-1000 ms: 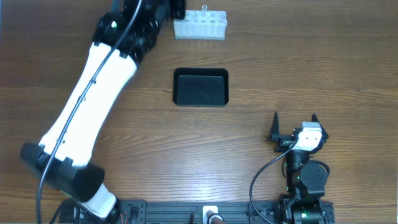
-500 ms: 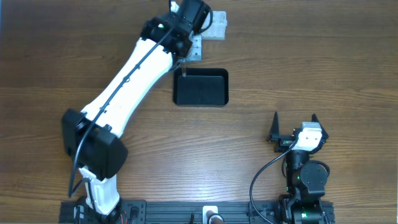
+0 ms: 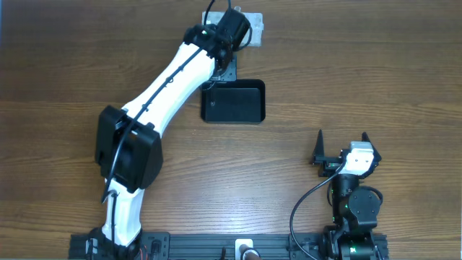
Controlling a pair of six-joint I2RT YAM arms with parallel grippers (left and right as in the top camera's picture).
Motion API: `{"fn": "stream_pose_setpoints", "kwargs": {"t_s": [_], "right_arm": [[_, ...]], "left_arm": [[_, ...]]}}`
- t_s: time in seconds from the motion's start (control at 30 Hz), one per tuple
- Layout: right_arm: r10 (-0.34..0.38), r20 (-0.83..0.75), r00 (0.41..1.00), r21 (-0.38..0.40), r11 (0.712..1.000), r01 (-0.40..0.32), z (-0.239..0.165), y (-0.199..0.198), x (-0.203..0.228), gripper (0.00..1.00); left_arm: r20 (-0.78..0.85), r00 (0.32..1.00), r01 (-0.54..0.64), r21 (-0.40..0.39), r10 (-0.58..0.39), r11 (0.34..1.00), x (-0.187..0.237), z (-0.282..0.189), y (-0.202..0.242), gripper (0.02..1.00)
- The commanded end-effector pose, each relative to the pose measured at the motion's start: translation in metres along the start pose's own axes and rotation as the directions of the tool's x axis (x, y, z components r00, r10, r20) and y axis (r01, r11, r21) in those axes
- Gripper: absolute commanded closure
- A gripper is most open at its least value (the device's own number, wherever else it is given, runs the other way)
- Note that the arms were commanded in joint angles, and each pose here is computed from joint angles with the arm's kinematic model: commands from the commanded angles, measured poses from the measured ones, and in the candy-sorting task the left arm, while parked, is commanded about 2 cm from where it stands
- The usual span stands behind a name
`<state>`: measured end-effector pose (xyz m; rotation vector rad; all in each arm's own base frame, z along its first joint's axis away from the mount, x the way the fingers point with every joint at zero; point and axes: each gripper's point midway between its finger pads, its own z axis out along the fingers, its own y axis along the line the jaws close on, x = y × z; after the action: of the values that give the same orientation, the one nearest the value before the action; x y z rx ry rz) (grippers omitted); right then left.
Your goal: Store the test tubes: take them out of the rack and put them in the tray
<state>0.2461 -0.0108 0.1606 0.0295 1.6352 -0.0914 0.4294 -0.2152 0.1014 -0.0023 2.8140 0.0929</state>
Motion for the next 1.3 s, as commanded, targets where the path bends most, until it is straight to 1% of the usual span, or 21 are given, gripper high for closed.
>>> {"fn": "stream_pose_setpoints", "kwargs": {"t_s": [0.03, 0.17, 0.3, 0.43, 0.5, 0.6, 0.67, 0.73, 0.8, 0.83, 0.9, 0.97, 1.03, 1.1, 1.2, 1.3], "right_arm": [[-0.004, 0.000, 1.000, 0.001, 1.000, 0.004, 0.000, -0.001, 0.002, 0.009], [-0.004, 0.000, 1.000, 0.001, 1.000, 0.004, 0.000, -0.001, 0.002, 0.009], [-0.004, 0.000, 1.000, 0.001, 1.000, 0.004, 0.000, -0.001, 0.002, 0.007], [-0.004, 0.000, 1.000, 0.001, 1.000, 0.004, 0.000, -0.001, 0.002, 0.007], [-0.004, 0.000, 1.000, 0.001, 1.000, 0.004, 0.000, -0.001, 0.002, 0.007], [-0.004, 0.000, 1.000, 0.001, 1.000, 0.004, 0.000, -0.001, 0.002, 0.007], [-0.004, 0.000, 1.000, 0.001, 1.000, 0.004, 0.000, -0.001, 0.002, 0.007], [-0.004, 0.000, 1.000, 0.001, 1.000, 0.004, 0.000, -0.001, 0.002, 0.007], [-0.004, 0.000, 1.000, 0.001, 1.000, 0.004, 0.000, -0.001, 0.002, 0.009], [-0.004, 0.000, 1.000, 0.001, 1.000, 0.004, 0.000, -0.001, 0.002, 0.007], [-0.004, 0.000, 1.000, 0.001, 1.000, 0.004, 0.000, -0.001, 0.002, 0.009], [-0.004, 0.000, 1.000, 0.001, 1.000, 0.004, 0.000, -0.001, 0.002, 0.007], [-0.004, 0.000, 1.000, 0.001, 1.000, 0.004, 0.000, -0.001, 0.002, 0.009], [-0.004, 0.000, 1.000, 0.001, 1.000, 0.004, 0.000, -0.001, 0.002, 0.009], [-0.004, 0.000, 1.000, 0.001, 1.000, 0.004, 0.000, -0.001, 0.002, 0.007], [-0.004, 0.000, 1.000, 0.001, 1.000, 0.004, 0.000, -0.001, 0.002, 0.009]], "left_arm": [[-0.059, 0.998, 0.014, -0.004, -0.014, 1.000, 0.010, 0.022, 0.000, 0.893], [-0.101, 0.994, 0.035, 0.012, -0.033, 0.999, 0.012, 0.034, 0.004, 0.899], [-0.123, 0.991, 0.043, 0.008, -0.042, 0.999, 0.015, 0.041, 0.008, 0.897], [-0.150, 0.988, 0.039, -0.003, -0.039, 0.999, 0.021, 0.047, 0.009, 0.855], [-0.157, 0.987, 0.037, -0.007, -0.038, 0.999, 0.022, 0.049, 0.010, 0.816], [-0.143, 0.989, 0.043, -0.001, -0.043, 0.999, 0.018, 0.046, 0.010, 0.658], [-0.100, 0.993, 0.061, 0.021, -0.058, 0.998, 0.006, 0.038, 0.010, 0.592], [-0.035, 0.996, 0.081, 0.056, -0.079, 0.995, -0.011, 0.023, 0.010, 0.566], [0.049, 0.993, 0.102, 0.094, -0.107, 0.990, -0.033, 0.005, 0.010, 0.538], [0.128, 0.983, 0.114, 0.125, -0.129, 0.986, -0.052, -0.010, 0.008, 0.511], [0.224, 0.965, 0.107, 0.152, -0.140, 0.983, -0.075, -0.025, 0.005, 0.483], [0.302, 0.945, 0.075, 0.172, -0.125, 0.982, -0.094, -0.035, -0.002, 0.457], [0.390, 0.913, 0.055, 0.180, -0.122, 0.982, -0.113, -0.045, -0.009, 0.448], [0.445, 0.884, 0.069, 0.172, -0.140, 0.983, -0.125, -0.050, -0.009, 0.443], [0.491, 0.856, 0.084, 0.177, -0.162, 0.981, -0.138, -0.050, -0.009, 0.443], [0.517, 0.842, 0.073, 0.176, -0.155, 0.982, -0.148, -0.039, -0.011, 0.441]]}}
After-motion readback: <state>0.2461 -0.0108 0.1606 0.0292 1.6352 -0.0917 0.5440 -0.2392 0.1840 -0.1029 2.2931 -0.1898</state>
